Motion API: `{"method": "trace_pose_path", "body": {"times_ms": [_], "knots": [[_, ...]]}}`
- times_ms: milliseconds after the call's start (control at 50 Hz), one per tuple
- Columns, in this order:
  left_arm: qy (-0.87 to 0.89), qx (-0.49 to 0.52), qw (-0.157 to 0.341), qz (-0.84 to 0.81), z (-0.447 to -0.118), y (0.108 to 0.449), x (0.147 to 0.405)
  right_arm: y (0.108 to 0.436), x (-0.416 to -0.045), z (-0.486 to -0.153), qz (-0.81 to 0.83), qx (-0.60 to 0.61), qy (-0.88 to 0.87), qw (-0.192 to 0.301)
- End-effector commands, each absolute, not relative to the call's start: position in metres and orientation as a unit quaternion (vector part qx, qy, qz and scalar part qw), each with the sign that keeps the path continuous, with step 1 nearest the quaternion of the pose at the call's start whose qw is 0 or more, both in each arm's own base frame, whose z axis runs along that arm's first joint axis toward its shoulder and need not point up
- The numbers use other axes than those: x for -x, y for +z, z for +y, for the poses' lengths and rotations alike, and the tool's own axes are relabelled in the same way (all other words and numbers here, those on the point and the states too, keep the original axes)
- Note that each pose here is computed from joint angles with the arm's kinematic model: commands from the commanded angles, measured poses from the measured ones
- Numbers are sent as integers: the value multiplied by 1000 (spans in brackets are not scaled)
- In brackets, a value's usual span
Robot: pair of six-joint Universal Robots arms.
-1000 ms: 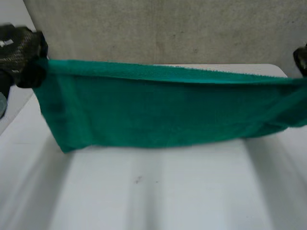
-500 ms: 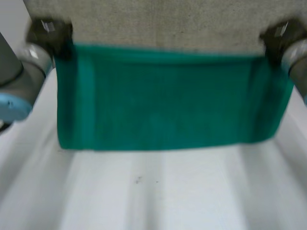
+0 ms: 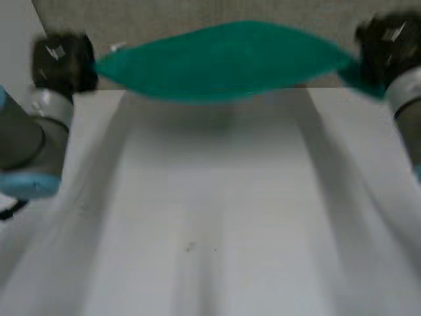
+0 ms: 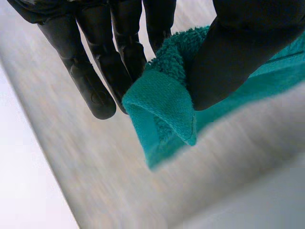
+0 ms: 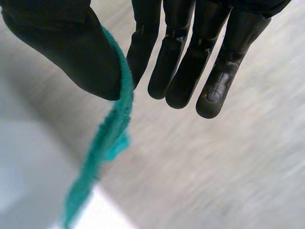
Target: Fold the towel.
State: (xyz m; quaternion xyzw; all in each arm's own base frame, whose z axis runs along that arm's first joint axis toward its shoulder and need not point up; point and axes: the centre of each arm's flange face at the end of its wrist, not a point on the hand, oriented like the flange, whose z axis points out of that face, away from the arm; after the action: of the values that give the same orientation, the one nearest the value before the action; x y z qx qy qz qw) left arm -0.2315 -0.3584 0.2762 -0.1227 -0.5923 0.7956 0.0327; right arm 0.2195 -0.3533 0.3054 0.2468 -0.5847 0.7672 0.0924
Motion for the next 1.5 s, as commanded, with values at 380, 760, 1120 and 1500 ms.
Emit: {"method": "trace_pose_path", "body": {"times_ms": [380,760,1120,1500], "knots": [[528,232,-35,-816,-248,184,181,204,-177,-248,-731,-514,413,173],[581,281,-42,-763,-280,178,207,190,-196,-314,-685,-453,536,194],[613,196,-79,-761,-372,139,229,143,-243,-418,-617,-426,630,204],[661,221,-71,-714,-362,161,252,174,-247,-420,-650,-329,669,149]]}}
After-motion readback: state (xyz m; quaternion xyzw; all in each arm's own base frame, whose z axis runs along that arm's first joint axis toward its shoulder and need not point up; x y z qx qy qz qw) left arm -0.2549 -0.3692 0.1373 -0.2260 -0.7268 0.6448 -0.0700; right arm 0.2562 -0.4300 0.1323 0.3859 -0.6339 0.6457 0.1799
